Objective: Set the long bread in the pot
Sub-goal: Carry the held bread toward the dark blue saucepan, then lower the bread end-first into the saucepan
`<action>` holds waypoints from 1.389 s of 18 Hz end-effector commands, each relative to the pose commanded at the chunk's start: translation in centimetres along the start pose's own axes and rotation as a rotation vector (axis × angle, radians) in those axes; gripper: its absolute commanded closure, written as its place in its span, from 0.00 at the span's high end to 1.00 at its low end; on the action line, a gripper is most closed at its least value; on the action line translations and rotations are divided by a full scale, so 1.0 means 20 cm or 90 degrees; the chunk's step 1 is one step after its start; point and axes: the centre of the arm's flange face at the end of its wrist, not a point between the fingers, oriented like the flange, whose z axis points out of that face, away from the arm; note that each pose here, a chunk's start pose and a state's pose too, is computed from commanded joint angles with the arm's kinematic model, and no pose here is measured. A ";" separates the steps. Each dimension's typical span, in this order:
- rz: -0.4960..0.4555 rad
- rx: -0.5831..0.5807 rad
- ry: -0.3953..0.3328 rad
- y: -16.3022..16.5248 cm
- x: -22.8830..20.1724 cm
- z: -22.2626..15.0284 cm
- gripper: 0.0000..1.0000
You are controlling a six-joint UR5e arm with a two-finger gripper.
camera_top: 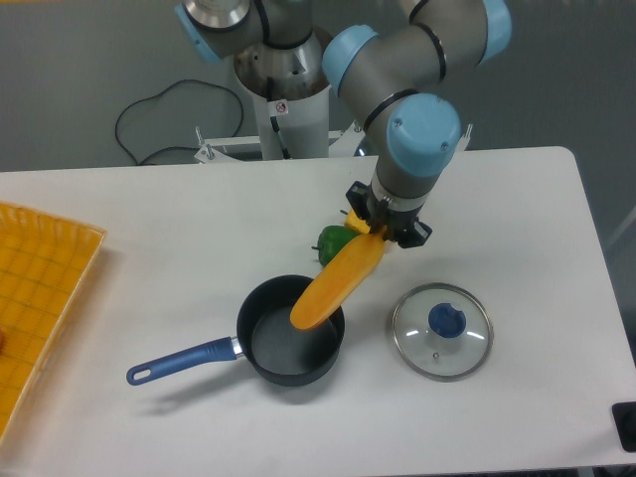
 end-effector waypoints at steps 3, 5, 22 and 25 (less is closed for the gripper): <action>-0.006 -0.003 0.001 -0.03 0.02 0.02 0.20; -0.015 -0.006 0.002 -0.05 0.03 0.02 0.20; -0.039 -0.029 -0.028 -0.25 0.07 0.15 0.31; -0.038 -0.031 -0.025 -0.26 0.07 0.16 0.43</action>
